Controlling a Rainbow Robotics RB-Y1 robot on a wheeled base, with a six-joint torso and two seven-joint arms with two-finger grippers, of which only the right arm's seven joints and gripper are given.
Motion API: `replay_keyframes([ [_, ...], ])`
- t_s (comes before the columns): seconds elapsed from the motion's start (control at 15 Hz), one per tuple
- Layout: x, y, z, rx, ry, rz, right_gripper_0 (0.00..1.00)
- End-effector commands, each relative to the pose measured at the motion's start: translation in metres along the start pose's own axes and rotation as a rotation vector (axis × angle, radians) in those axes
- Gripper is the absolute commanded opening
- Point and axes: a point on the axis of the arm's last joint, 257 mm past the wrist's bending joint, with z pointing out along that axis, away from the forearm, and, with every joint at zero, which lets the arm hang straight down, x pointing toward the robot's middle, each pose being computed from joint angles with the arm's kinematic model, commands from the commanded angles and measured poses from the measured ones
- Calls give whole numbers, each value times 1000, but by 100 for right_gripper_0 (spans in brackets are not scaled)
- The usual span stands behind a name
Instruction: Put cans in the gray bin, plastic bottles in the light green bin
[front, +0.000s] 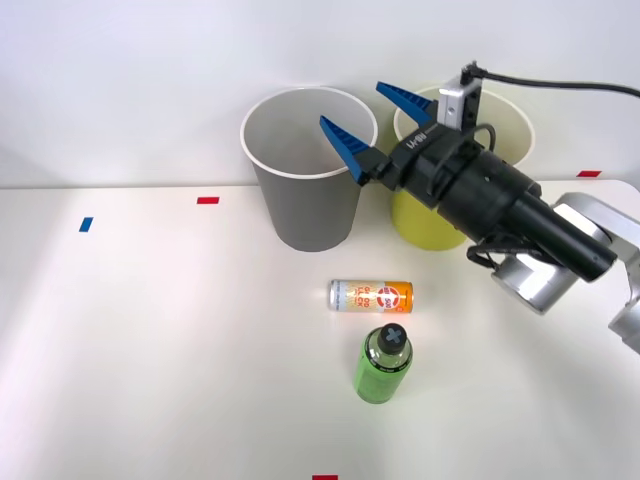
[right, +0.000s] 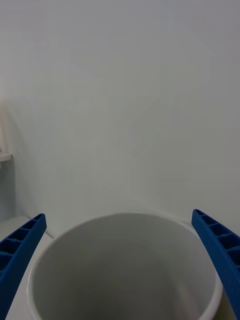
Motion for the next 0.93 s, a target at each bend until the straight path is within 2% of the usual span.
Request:
replay_keyframes([
  [0.07,14,-8,-49,27,-53,37,100],
  [0.27,29,-11,-99,63,-93,80,100],
  [0.67,65,-23,-209,276,-141,224,100],
  [0.93,67,-19,-254,389,-146,244,100],
])
